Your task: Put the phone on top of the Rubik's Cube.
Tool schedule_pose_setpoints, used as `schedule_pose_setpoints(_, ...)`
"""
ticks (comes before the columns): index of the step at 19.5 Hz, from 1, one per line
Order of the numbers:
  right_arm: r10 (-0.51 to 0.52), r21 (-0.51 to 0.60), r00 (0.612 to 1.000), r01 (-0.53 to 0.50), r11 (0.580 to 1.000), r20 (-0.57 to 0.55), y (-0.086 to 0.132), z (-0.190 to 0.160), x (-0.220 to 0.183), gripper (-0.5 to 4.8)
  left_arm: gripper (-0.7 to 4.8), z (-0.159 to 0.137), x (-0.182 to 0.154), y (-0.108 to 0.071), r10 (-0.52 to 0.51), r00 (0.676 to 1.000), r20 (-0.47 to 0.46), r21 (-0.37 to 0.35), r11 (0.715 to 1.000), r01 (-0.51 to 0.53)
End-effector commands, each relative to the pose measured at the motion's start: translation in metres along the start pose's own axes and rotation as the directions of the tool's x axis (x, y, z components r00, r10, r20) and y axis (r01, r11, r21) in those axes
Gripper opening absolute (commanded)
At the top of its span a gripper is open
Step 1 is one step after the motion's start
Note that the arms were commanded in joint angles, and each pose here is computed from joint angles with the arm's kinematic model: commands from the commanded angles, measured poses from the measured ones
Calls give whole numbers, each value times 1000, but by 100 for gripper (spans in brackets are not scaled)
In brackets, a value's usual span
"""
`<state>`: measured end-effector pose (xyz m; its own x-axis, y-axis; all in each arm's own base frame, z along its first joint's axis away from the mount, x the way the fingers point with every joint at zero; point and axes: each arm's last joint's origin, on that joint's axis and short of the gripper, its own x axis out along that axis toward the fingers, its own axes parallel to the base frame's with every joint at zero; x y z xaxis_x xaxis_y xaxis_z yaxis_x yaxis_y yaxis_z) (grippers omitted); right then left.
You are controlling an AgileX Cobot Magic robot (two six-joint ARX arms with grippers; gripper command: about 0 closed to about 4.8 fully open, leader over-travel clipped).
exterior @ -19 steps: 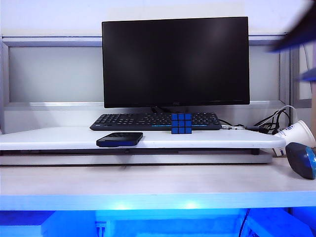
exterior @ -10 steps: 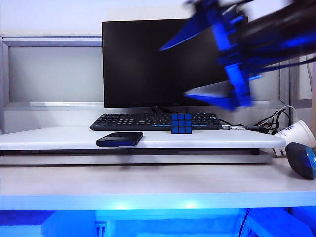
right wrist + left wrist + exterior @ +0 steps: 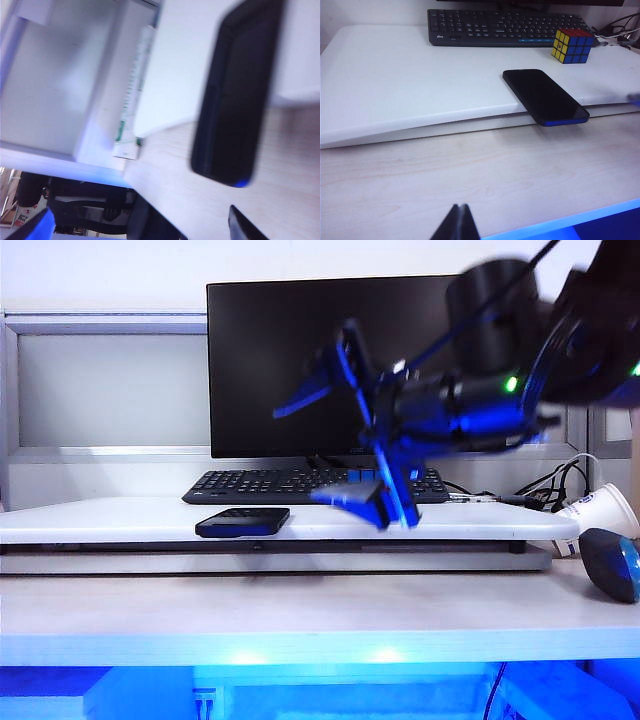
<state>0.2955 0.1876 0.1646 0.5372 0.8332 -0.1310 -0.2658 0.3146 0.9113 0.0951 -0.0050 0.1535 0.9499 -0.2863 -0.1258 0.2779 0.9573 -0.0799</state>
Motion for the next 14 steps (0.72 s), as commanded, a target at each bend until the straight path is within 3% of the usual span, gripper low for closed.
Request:
schedule_pose_setpoints(1, 3, 29, 1000, -3, 1000, -8, -7, 1, 10, 477, -2, 0, 0, 0, -6, 1000, -5, -4, 1000, 6)
schedule_pose_setpoints(14, -25, 101, 998, 30, 994, -58, -36, -2, 60, 471, -2, 0, 0, 0, -6, 1000, -5, -4, 1000, 6)
